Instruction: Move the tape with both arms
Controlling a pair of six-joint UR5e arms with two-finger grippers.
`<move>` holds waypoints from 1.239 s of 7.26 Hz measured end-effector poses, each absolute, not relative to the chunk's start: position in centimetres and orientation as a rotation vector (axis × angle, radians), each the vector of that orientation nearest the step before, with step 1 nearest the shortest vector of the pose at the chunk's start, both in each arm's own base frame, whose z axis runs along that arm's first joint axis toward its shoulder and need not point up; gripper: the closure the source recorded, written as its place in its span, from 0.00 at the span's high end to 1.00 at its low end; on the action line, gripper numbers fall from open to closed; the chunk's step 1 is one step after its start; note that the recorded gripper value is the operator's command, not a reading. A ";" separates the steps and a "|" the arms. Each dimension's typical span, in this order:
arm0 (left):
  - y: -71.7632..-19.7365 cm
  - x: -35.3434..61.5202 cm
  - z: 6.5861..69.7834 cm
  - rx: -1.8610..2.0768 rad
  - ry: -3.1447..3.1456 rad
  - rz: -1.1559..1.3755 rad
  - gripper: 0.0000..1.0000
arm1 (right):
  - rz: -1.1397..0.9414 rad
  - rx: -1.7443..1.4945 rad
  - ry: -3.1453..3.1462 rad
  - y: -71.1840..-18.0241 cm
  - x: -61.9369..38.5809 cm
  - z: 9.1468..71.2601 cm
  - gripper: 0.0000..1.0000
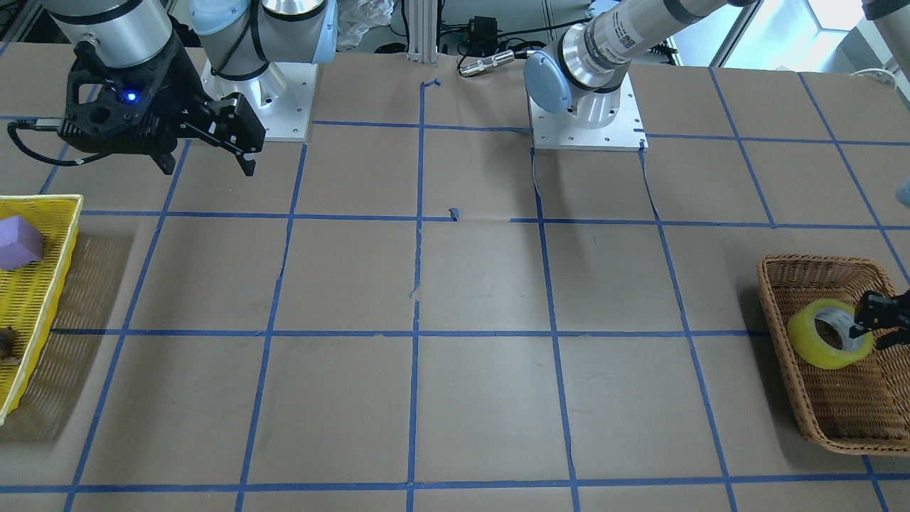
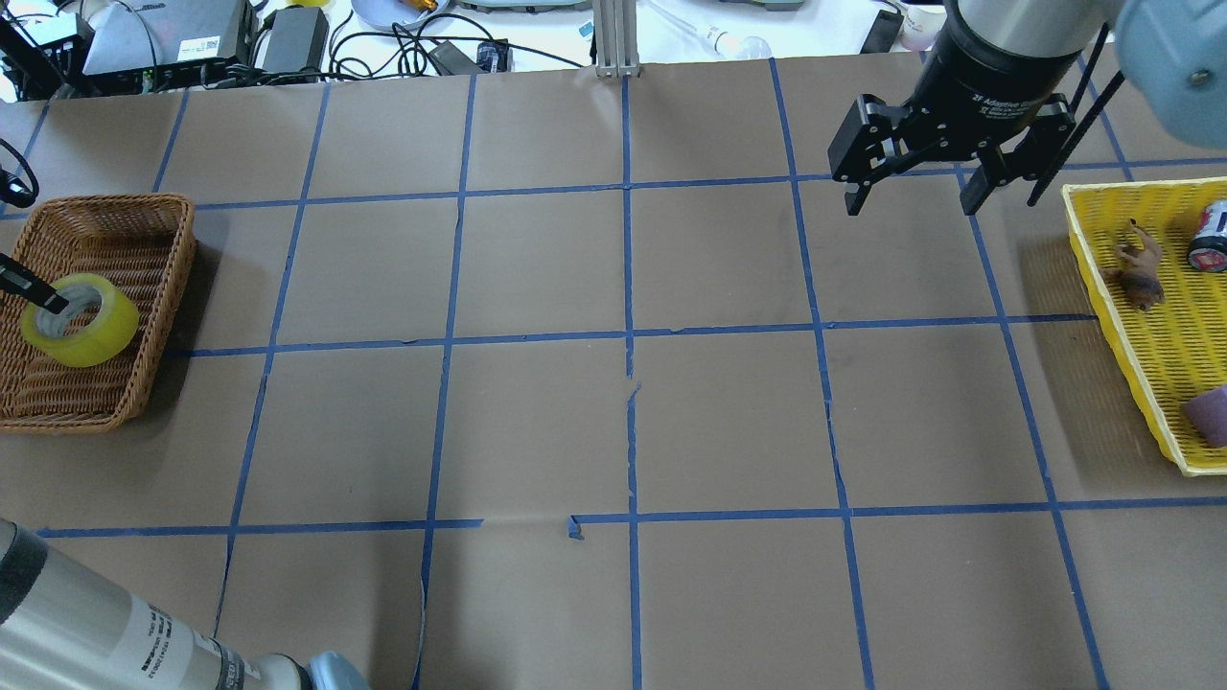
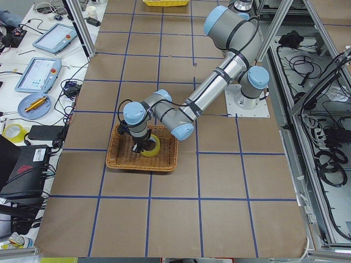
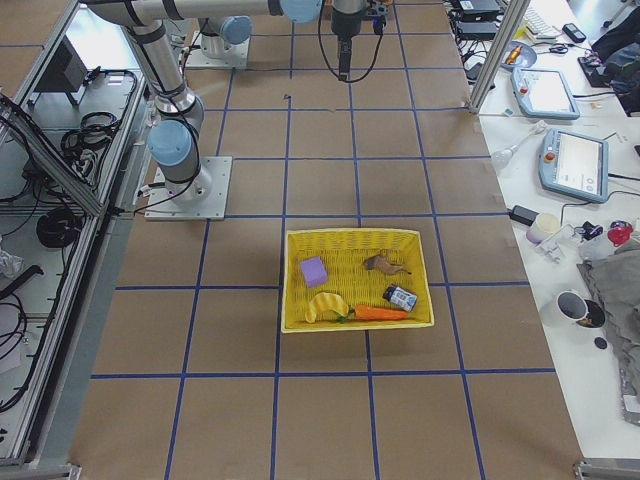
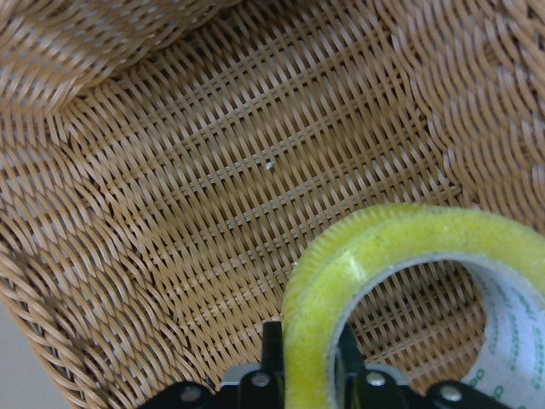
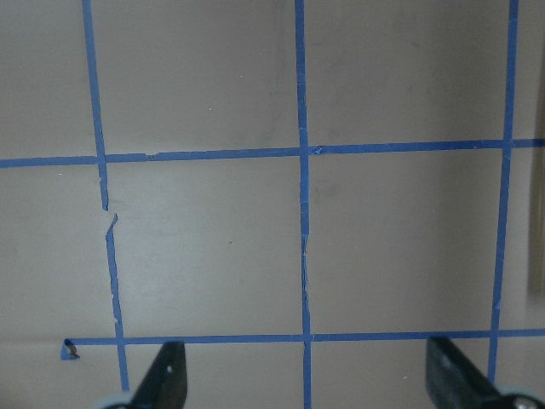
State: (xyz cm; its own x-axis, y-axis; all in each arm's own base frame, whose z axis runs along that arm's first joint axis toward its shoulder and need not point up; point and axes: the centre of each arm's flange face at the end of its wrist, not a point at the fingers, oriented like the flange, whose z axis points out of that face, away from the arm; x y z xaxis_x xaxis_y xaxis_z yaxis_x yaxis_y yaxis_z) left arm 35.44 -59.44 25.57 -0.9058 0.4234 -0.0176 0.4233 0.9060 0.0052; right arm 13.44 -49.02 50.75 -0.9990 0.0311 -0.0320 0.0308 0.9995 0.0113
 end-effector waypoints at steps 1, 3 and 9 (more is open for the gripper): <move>-59.9 34.0 26.9 0.627 3.043 0.008 0.58 | 0.013 0.052 3.110 -49.0 13.4 50.9 1.00; -62.4 25.5 31.3 0.510 2.995 0.055 0.58 | -0.066 0.054 3.119 -49.4 13.3 51.6 1.00; -59.3 -11.6 42.5 -0.050 3.081 0.009 0.78 | -0.062 0.082 3.124 -54.5 12.4 46.3 1.00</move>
